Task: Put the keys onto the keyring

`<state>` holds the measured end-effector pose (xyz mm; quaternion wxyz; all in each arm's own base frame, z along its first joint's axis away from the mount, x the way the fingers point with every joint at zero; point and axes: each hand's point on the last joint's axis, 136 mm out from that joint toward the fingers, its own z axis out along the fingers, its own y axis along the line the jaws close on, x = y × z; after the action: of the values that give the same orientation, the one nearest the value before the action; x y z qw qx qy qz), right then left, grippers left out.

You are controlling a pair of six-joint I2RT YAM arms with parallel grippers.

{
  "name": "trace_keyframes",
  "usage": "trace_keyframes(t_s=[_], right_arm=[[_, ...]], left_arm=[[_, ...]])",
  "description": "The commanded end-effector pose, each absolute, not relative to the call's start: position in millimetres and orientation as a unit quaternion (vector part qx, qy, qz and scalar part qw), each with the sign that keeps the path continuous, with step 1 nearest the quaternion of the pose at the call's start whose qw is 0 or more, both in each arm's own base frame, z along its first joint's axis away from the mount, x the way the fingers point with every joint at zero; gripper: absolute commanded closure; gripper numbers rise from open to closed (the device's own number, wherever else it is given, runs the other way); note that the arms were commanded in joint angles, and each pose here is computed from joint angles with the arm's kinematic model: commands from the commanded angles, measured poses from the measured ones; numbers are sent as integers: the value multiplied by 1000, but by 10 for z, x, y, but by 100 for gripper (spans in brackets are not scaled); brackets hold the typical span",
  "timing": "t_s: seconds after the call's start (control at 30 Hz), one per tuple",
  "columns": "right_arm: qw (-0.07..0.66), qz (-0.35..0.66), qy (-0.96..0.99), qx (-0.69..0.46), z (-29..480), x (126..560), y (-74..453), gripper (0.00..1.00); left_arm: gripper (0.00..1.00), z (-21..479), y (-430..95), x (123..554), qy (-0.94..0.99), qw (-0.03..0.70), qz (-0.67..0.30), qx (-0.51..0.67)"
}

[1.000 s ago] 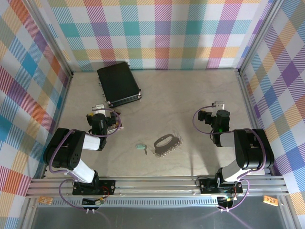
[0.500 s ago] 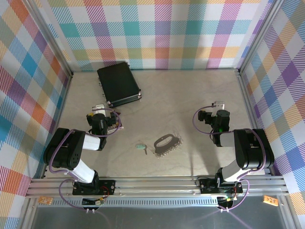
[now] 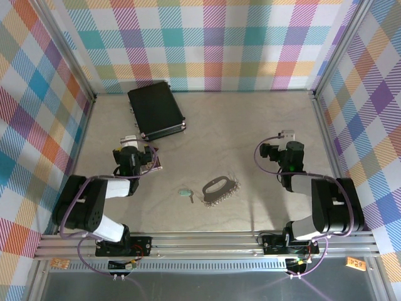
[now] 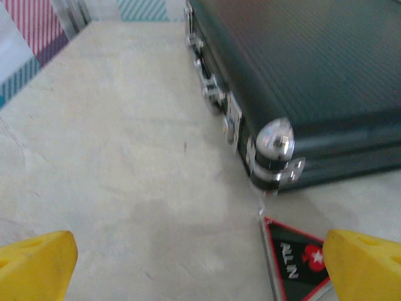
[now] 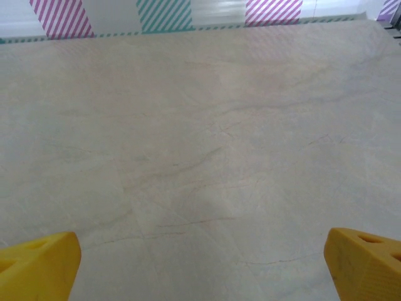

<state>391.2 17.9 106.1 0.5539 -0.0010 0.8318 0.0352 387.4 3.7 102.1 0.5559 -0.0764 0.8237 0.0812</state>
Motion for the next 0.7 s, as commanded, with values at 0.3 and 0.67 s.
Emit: trace_keyframes(t_s=[0.3,0.67], right_arm=[[500,12,865,54,1458,3748,314,1],[406,66,912,14,1736,3344,1018,1]], left_arm=[[0,2057,-450,3726,838,540,-48,-69],[0,2150,-838,2940,893,415,-156,-78]])
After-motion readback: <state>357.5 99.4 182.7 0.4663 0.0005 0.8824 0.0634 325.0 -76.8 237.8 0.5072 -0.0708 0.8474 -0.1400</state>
